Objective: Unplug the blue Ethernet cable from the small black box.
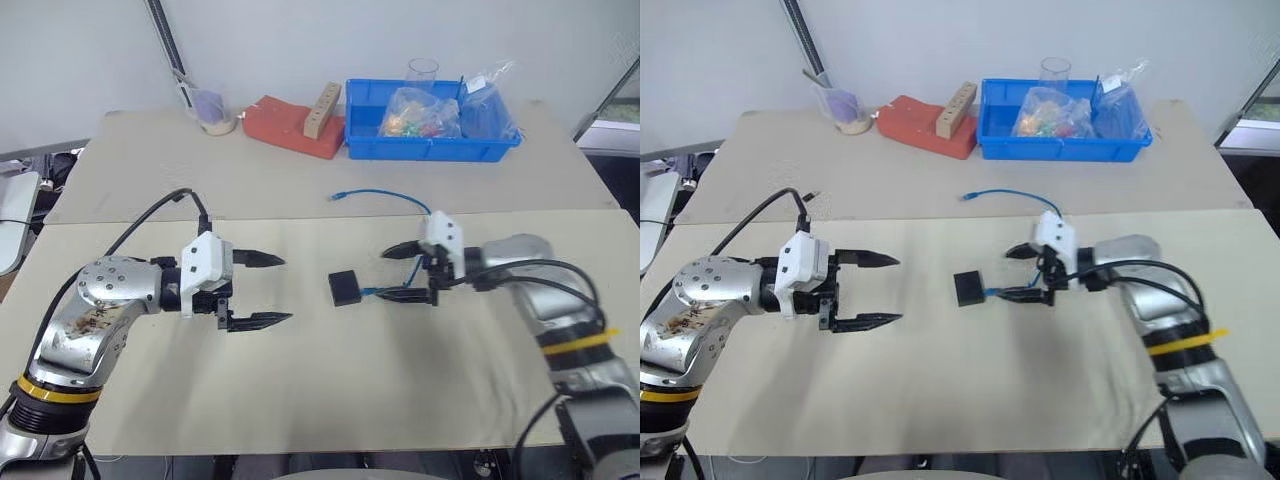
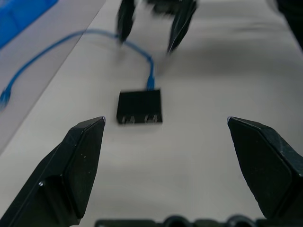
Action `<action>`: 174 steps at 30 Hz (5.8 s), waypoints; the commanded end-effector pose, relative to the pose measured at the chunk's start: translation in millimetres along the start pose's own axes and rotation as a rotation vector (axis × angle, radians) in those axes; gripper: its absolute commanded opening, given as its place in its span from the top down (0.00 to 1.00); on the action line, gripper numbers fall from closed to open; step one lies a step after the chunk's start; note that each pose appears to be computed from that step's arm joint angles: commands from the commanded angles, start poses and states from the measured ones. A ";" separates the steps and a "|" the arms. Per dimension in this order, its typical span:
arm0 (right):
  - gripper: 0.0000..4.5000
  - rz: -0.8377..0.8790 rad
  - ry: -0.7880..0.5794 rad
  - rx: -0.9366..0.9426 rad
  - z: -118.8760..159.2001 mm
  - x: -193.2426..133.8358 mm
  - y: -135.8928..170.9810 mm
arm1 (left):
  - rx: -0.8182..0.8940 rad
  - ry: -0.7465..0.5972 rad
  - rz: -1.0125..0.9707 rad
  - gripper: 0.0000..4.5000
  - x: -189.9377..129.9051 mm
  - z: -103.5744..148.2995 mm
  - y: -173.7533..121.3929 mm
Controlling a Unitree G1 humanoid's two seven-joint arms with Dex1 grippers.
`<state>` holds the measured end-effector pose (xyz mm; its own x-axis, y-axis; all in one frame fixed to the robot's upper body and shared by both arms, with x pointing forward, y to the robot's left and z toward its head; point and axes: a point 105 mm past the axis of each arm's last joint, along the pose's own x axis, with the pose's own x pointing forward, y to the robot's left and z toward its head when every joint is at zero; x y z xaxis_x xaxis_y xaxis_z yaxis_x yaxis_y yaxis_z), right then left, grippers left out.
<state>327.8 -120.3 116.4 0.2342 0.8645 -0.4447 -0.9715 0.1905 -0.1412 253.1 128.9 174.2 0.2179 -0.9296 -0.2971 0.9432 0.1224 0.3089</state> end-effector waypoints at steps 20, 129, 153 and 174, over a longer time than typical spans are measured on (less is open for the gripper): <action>1.00 0.078 0.005 -0.127 -8.5 8.9 -8.0 | 0.060 -0.050 -0.010 0.00 3.9 23.2 -2.6; 0.55 -0.093 0.106 -0.068 5.6 -20.2 -12.5 | -0.360 -0.227 0.146 0.88 6.1 -6.7 22.4; 0.00 -0.239 -0.287 0.029 118.1 -17.8 22.0 | -0.309 -0.136 0.901 0.88 -2.4 -121.6 88.2; 0.00 -0.208 -0.204 0.011 93.1 -41.9 12.4 | -0.335 -0.002 0.707 0.01 -78.0 -77.2 39.1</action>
<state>304.6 -101.9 202.6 0.4153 0.8747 -0.2496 -0.9089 0.3876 -0.1541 301.5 234.3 104.3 0.8179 -0.5487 -0.1729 0.5683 0.8174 0.0945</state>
